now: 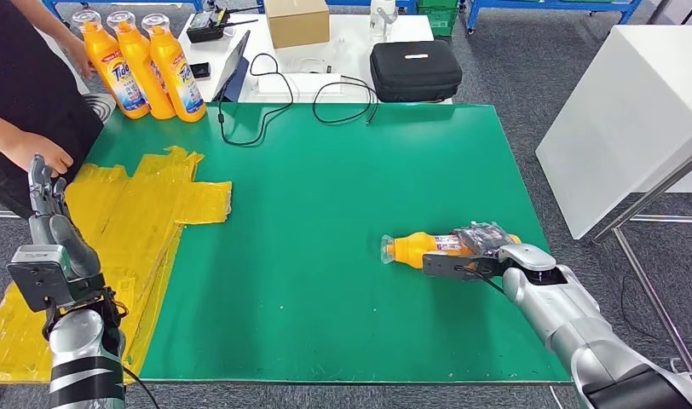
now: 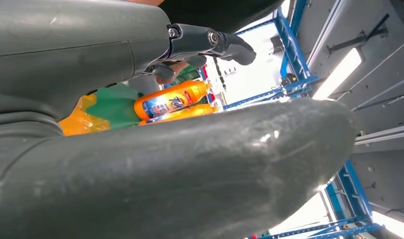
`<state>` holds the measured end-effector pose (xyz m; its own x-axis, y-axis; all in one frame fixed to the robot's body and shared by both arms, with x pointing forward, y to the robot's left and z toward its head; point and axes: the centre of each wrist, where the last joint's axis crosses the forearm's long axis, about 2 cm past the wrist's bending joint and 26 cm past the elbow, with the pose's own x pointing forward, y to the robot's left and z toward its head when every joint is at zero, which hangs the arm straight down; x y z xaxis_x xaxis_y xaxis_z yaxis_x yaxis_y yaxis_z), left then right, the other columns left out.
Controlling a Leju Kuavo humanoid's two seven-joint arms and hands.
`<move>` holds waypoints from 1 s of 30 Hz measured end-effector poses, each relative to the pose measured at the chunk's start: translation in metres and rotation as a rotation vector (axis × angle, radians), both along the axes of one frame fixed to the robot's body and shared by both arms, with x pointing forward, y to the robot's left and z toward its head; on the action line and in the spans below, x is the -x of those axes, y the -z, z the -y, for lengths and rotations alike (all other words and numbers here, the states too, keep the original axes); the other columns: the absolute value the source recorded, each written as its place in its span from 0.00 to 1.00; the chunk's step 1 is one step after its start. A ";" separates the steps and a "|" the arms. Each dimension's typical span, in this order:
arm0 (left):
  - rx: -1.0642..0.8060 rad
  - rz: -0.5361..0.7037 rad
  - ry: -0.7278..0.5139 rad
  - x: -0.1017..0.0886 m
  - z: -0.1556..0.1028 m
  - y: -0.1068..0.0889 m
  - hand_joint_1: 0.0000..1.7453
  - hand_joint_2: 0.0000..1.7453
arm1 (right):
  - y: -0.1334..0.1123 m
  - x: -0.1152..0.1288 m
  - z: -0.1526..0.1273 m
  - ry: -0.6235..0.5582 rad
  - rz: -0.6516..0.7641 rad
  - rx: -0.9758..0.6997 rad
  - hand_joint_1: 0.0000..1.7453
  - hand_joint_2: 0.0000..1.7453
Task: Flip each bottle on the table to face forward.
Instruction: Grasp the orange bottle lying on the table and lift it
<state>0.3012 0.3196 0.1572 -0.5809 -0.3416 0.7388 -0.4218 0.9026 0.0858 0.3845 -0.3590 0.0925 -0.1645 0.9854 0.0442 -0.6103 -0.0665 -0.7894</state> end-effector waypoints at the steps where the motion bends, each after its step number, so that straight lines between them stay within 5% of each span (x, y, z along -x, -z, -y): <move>1: 0.002 -0.002 0.001 0.000 0.000 0.000 0.00 0.00 | 0.000 0.000 0.000 0.005 0.000 -0.004 1.00 1.00; 6: 0.107 -0.066 0.099 0.004 0.002 0.006 0.00 0.00 | 0.004 0.002 -0.014 0.032 0.086 -0.111 1.00 1.00; 10: 0.279 -0.120 0.310 0.021 0.005 0.022 0.00 0.00 | 0.004 0.011 -0.043 0.037 0.169 -0.333 1.00 1.00; 14: 0.327 -0.140 0.369 0.037 0.006 0.032 0.00 0.00 | -0.002 0.021 -0.070 0.019 0.200 -0.472 1.00 1.00; 18: 0.386 -0.142 0.442 0.047 0.008 0.037 0.00 1.00 | -0.010 0.026 -0.086 -0.012 0.236 -0.625 1.00 1.00; 30: 0.456 -0.117 0.687 0.067 0.067 0.024 0.00 1.00 | -0.100 0.022 -0.174 -0.147 0.384 -1.043 1.00 1.00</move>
